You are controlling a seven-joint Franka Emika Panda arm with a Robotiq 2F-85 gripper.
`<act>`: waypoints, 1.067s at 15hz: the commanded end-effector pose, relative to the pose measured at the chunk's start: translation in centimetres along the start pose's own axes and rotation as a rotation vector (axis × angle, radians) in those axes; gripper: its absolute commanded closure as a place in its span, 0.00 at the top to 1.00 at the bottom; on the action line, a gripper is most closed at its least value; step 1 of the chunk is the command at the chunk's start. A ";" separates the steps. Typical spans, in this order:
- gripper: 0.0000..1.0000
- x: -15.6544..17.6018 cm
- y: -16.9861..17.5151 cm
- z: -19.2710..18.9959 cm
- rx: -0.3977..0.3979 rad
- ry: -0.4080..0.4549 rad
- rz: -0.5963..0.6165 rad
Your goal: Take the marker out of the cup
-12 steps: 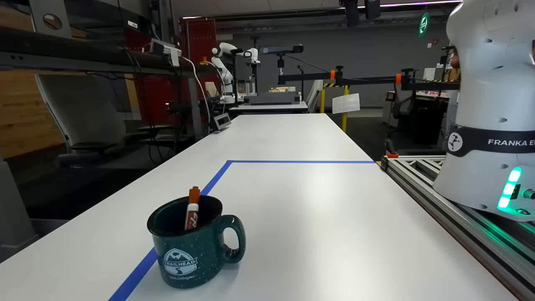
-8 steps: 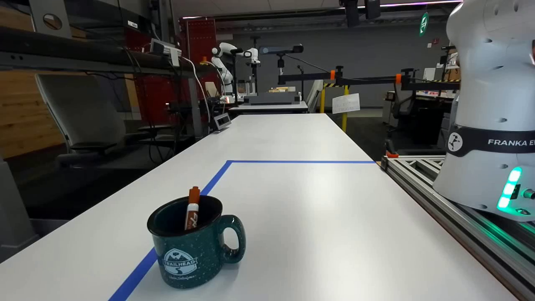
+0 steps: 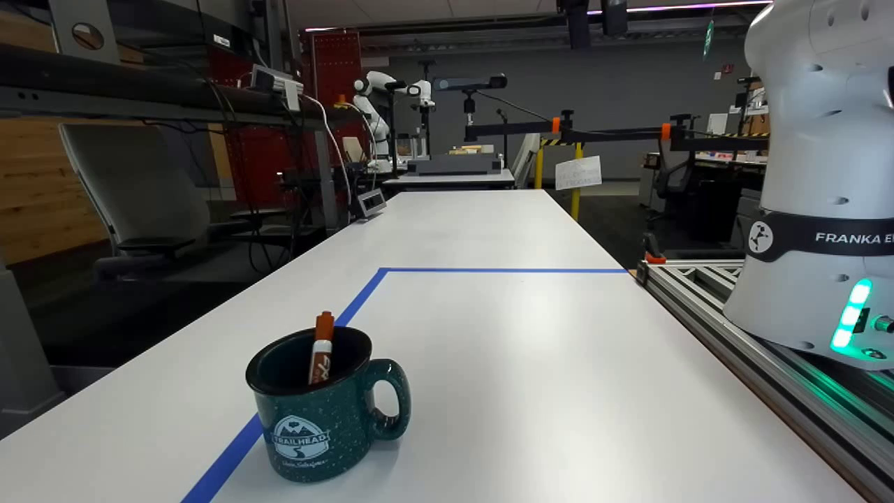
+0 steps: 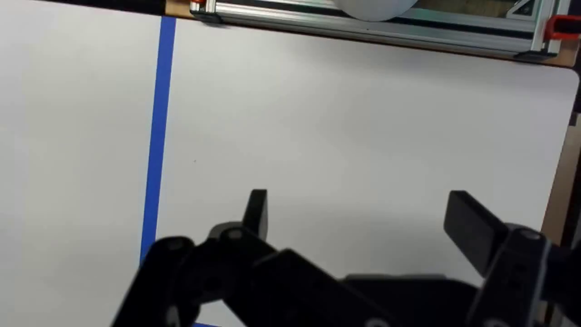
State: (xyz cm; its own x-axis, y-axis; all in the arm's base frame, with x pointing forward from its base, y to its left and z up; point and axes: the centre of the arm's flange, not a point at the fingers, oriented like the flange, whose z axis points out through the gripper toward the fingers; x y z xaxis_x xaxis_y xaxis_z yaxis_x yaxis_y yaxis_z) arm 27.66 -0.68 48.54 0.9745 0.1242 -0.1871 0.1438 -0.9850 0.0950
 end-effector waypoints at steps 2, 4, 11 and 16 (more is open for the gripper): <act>1.00 4.5 -0.7 1.5 0.016 0.033 -0.161; 1.00 6.5 -1.5 2.4 0.020 0.038 -0.250; 1.00 13.4 -7.1 6.0 -0.066 0.011 -0.508; 1.00 17.2 -11.5 6.4 -0.209 0.007 -0.698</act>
State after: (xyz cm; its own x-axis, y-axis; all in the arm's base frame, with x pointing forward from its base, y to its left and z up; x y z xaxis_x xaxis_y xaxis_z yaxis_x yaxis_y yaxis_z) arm 38.85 9.79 38.24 0.7252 0.6452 -0.2406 0.6788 -0.7285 0.0927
